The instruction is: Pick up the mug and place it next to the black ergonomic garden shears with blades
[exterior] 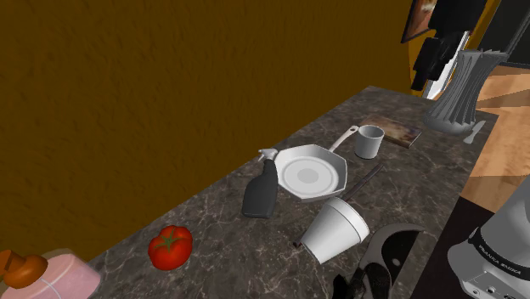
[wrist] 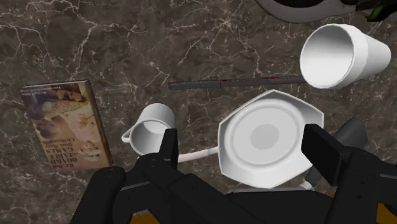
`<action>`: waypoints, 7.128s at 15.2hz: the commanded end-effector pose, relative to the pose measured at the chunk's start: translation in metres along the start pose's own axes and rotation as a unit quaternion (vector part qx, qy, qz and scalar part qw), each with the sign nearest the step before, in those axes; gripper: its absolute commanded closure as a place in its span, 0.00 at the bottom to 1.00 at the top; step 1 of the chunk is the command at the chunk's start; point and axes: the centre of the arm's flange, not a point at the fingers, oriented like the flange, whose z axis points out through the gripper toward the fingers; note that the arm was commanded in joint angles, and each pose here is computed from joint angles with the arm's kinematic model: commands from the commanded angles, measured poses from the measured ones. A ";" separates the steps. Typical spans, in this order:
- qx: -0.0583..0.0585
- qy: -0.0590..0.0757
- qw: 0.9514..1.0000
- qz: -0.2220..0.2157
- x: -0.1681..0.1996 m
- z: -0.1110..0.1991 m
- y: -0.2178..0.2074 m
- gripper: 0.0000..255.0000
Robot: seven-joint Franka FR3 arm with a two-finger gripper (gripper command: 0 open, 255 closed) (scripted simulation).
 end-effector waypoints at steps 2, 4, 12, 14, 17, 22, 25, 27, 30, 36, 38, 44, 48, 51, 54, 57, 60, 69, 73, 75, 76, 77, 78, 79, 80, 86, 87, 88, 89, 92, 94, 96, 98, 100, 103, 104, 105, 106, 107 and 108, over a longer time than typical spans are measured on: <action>-0.003 0.000 1.000 0.000 0.006 0.011 0.002 0.00; -0.008 0.000 1.000 0.001 0.018 0.034 0.007 0.00; -0.030 0.001 1.000 0.003 0.065 0.124 0.029 0.00; -0.035 0.001 0.999 0.003 0.077 0.146 0.035 0.00; -0.043 0.002 0.999 0.004 0.095 0.180 0.045 0.00; -0.056 0.002 0.998 0.005 0.123 0.232 0.061 0.00; -0.056 0.002 0.998 0.005 0.123 0.248 0.062 0.00; -0.056 0.002 0.998 0.005 0.123 0.258 0.064 0.00; -0.056 0.002 0.998 0.005 0.123 0.272 0.065 0.00; -0.056 0.002 0.998 0.005 0.123 0.272 0.065 0.00; -0.056 0.002 0.998 0.005 0.123 0.272 0.065 1.00; -0.056 0.002 0.998 0.005 0.123 0.272 0.065 1.00; -0.056 0.002 0.998 0.005 0.123 0.266 0.065 1.00; -0.056 0.002 0.998 0.005 0.124 0.250 0.064 1.00; -0.056 0.002 0.998 0.005 0.124 0.235 0.063 1.00; -0.056 0.002 0.998 0.005 0.124 0.219 0.063 1.00; -0.056 0.002 0.998 0.005 0.125 0.203 0.062 1.00; -0.056 0.002 0.998 0.005 0.126 0.156 0.060 1.00; -0.056 0.002 0.998 0.005 0.126 0.134 0.059 1.00; -0.056 0.002 0.998 0.005 0.126 0.124 0.058 1.00; -0.056 0.002 0.998 0.005 0.126 0.119 0.058 1.00; -0.056 0.002 0.998 0.005 0.127 0.113 0.057 1.00; -0.056 0.002 0.998 0.005 0.127 0.108 0.057 1.00; -0.056 0.002 0.998 0.005 0.127 0.103 0.057 1.00; -0.056 0.002 0.998 0.005 0.127 0.099 0.057 1.00; -0.056 0.002 0.998 0.005 0.134 0.103 -0.022 1.00; -0.056 0.002 0.998 0.005 0.135 0.103 -0.035 1.00; -0.056 0.002 0.998 0.005 0.136 0.104 -0.048 1.00; -0.056 0.002 0.998 0.005 0.137 0.104 -0.061 1.00; -0.056 0.002 0.998 0.005 0.140 0.106 -0.101 1.00; -0.056 0.002 0.998 0.005 0.143 0.107 -0.127 1.00; -0.056 0.002 0.998 0.005 0.145 0.109 -0.153 1.00; -0.056 0.002 0.998 0.005 0.147 0.110 -0.180 1.00; -0.056 0.002 0.998 0.005 0.149 0.111 -0.206 1.00; -0.056 0.002 0.998 0.005 0.153 0.113 -0.245 1.00; -0.056 0.002 0.998 0.005 0.154 0.114 -0.259 1.00; -0.056 0.002 0.998 0.005 0.155 0.114 -0.272 1.00; -0.056 0.002 0.998 0.005 0.156 0.115 -0.285 1.00; -0.056 0.002 0.998 0.005 0.157 0.115 -0.298 1.00; -0.056 0.002 0.998 0.005 0.158 0.116 -0.311 1.00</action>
